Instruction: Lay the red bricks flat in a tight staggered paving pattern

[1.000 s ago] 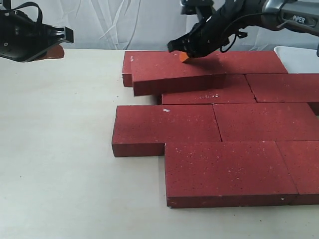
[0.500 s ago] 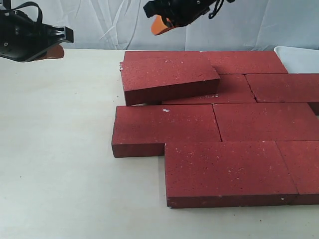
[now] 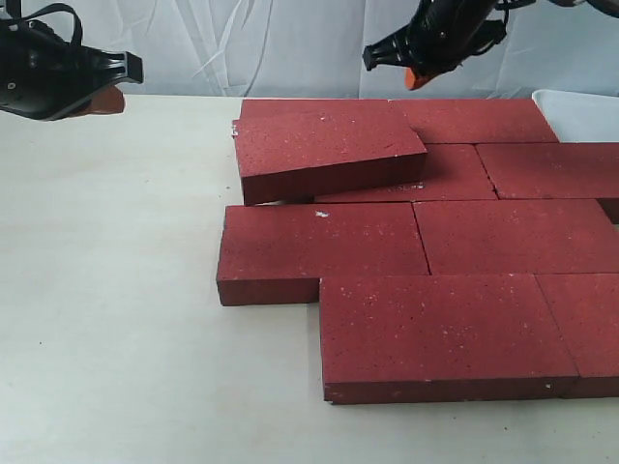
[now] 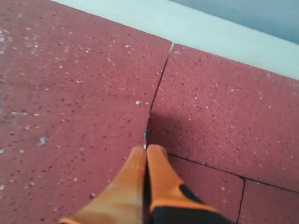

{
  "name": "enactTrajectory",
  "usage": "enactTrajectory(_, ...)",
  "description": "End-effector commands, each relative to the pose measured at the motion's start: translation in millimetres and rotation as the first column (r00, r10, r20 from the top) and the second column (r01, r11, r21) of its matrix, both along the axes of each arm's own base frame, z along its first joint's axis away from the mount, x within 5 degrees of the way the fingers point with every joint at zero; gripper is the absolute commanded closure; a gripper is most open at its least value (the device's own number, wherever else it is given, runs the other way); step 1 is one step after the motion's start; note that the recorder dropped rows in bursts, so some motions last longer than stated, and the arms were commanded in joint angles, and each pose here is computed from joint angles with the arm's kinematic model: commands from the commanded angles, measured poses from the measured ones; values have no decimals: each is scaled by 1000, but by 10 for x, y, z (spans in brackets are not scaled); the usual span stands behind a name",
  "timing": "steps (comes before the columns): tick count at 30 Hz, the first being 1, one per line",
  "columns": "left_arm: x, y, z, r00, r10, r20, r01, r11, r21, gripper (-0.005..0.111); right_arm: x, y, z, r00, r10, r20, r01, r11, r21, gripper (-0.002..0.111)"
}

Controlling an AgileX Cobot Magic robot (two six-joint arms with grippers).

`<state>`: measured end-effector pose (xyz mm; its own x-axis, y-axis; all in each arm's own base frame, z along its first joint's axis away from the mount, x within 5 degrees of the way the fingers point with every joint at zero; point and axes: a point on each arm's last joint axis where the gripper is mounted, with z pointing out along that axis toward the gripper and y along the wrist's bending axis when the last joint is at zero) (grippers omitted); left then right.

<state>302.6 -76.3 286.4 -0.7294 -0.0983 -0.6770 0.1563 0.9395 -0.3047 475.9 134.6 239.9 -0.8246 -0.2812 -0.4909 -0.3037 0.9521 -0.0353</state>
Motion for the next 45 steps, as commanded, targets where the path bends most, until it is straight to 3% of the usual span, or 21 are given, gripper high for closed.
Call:
enactTrajectory(1,-11,-21,38,1000,6,12,-6,1000,-21,107,45,-143,-130,997,-65,-41,65,998,-10,109)
enactTrajectory(15,-14,-24,37,1000,7,7,-7,1000,-27,107,102,-226,-438,987,-123,-107,117,991,-61,109)
enactTrajectory(23,-14,-24,37,1000,7,7,-7,1000,-29,107,48,-141,-525,973,-104,-204,110,994,20,109)
enactTrajectory(35,-14,-24,37,1000,7,7,-7,1000,-29,107,-57,124,-493,954,48,-297,31,966,255,109)
enactTrajectory(45,-14,-24,37,1000,7,7,-7,1000,-29,107,-223,680,-459,953,146,-266,-59,949,309,109)
